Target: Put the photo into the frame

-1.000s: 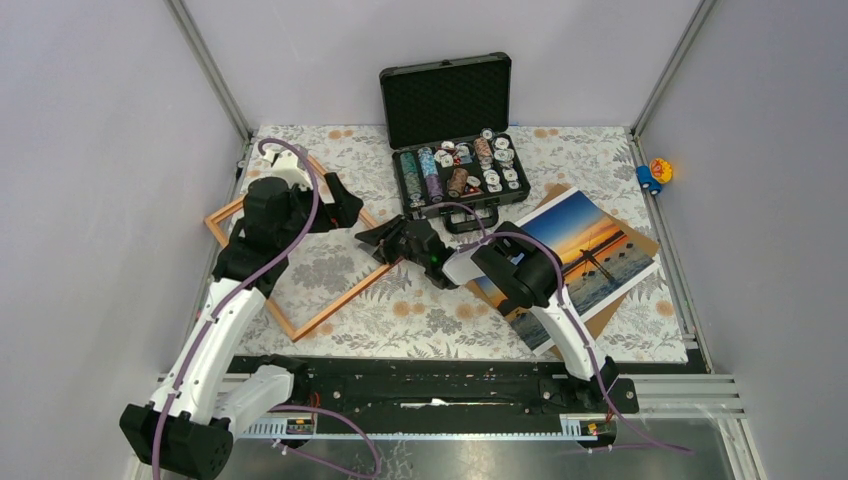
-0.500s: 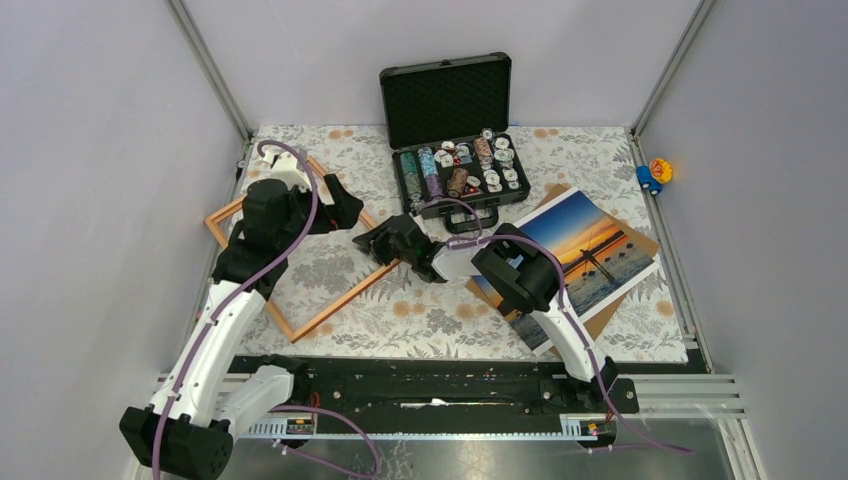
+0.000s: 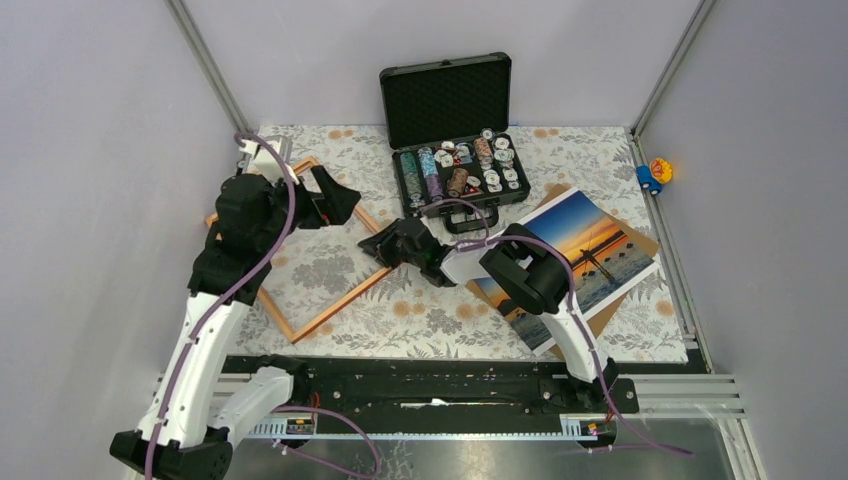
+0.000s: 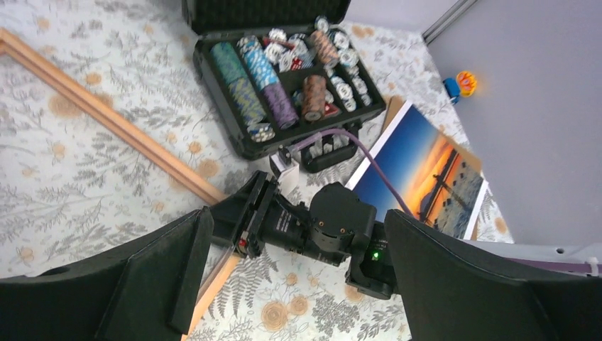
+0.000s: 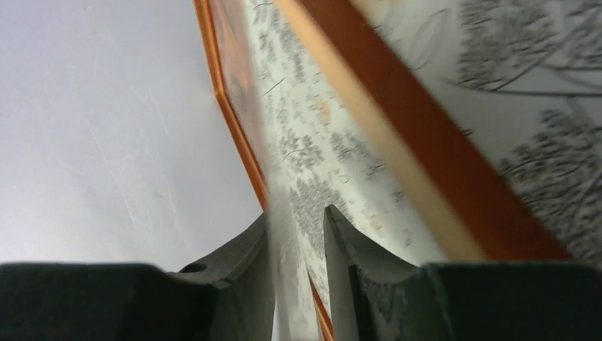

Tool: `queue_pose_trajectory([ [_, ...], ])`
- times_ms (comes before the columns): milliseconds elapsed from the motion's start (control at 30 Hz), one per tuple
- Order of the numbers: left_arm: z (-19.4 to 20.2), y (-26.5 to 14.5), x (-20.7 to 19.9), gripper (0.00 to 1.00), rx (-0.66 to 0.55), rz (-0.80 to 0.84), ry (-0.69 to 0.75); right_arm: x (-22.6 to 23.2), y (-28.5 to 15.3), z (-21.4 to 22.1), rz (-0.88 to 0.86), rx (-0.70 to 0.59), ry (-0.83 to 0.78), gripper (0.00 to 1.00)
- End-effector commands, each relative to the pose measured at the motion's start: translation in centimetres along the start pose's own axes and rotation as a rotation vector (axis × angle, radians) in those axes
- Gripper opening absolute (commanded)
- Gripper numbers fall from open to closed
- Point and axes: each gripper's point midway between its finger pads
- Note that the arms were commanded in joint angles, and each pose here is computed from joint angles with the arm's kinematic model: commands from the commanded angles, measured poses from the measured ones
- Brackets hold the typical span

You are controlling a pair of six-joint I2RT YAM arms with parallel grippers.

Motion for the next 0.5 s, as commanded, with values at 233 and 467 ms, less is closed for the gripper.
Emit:
queue_pose_trajectory([
  [233, -2.5, -2.0, -2.4, 0.99, -0.073, 0.056, 0.013, 5.6, -3.6, -0.4, -0.134, -0.002, -0.093, 0.58],
  [467, -1.8, -1.5, -1.6, 0.99, -0.055, 0.037, 0.014, 3.5, -6.5, -0.9, -0.074, -0.021, -0.129, 0.76],
])
Point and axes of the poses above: each gripper's point midway between its finger pads, its own y axis out along the fingers, its own x axis along the line the jaws close on, z = x × y, and after that the axes turned 11 degrees about -y, right-handed
